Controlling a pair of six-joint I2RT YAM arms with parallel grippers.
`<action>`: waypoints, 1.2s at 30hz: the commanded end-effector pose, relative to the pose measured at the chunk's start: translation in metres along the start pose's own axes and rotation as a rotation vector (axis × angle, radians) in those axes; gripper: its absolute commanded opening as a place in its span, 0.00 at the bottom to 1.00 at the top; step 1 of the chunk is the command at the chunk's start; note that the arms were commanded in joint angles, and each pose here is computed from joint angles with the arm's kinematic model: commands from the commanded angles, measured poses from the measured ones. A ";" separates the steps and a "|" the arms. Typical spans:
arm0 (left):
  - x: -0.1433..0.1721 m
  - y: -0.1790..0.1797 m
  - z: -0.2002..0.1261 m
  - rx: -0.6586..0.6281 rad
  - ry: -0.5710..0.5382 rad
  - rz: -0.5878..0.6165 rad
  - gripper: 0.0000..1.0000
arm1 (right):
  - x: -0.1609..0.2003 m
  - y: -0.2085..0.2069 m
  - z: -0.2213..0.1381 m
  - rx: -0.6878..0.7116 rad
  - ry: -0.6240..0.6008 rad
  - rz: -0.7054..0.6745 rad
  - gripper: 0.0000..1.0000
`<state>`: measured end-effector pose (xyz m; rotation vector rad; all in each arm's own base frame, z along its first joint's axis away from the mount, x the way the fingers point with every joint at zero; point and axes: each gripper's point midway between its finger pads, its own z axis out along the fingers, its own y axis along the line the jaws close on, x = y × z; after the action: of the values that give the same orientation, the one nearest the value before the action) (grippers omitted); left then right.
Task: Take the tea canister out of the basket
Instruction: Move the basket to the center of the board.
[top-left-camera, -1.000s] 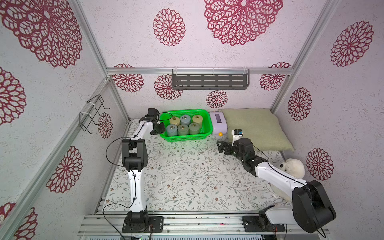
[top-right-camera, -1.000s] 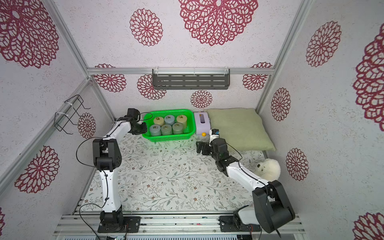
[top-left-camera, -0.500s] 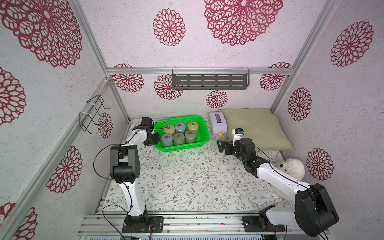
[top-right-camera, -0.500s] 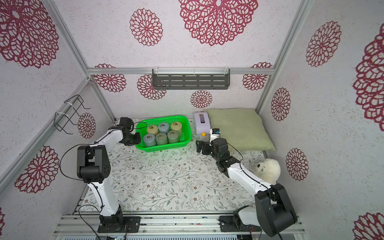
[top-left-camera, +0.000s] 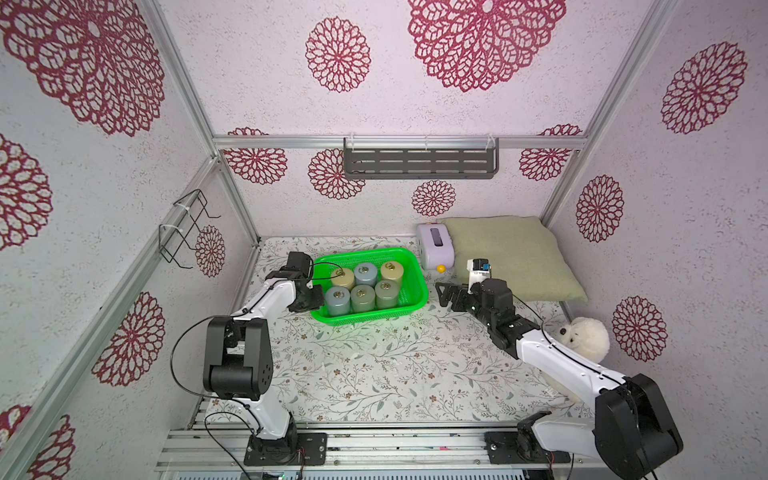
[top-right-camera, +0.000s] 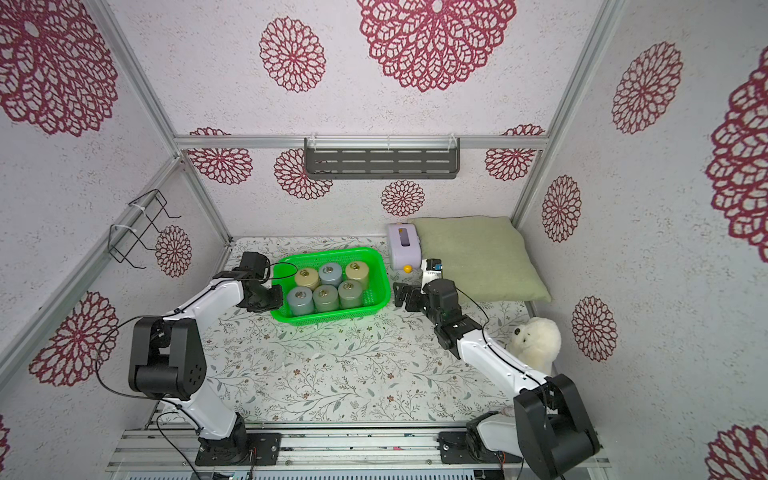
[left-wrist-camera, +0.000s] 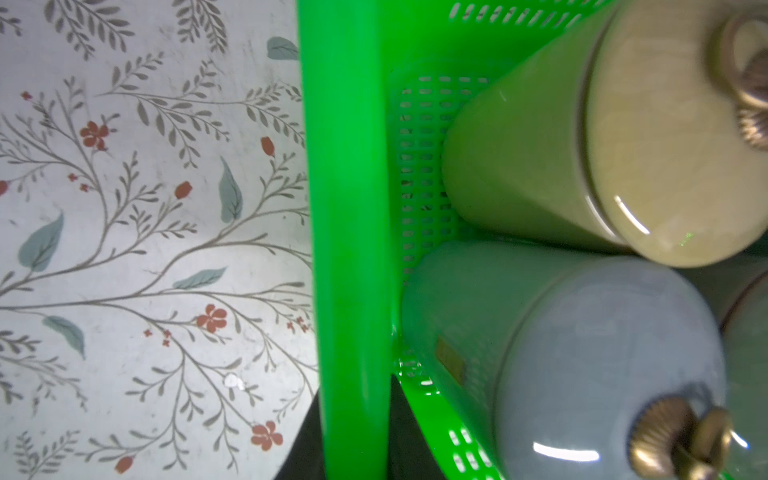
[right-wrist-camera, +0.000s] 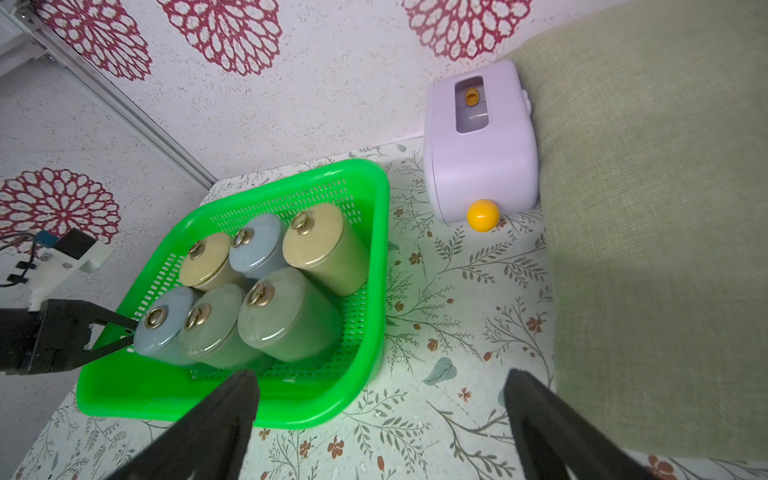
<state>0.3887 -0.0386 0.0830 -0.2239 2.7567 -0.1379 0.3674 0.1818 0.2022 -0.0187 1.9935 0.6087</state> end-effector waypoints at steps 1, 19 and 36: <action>0.004 -0.046 -0.028 0.082 -0.050 0.191 0.00 | -0.021 0.009 -0.011 -0.022 -0.078 0.010 0.99; 0.004 -0.094 -0.002 0.066 -0.051 0.136 0.00 | -0.015 0.006 -0.006 -0.009 -0.062 0.005 0.99; -0.016 -0.105 0.032 0.065 -0.060 0.009 0.00 | -0.010 0.005 -0.002 -0.011 -0.053 0.011 0.99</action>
<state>0.4074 -0.1457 0.0695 -0.0965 2.7609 -0.2502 0.3678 0.1827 0.2087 -0.0193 1.9693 0.6160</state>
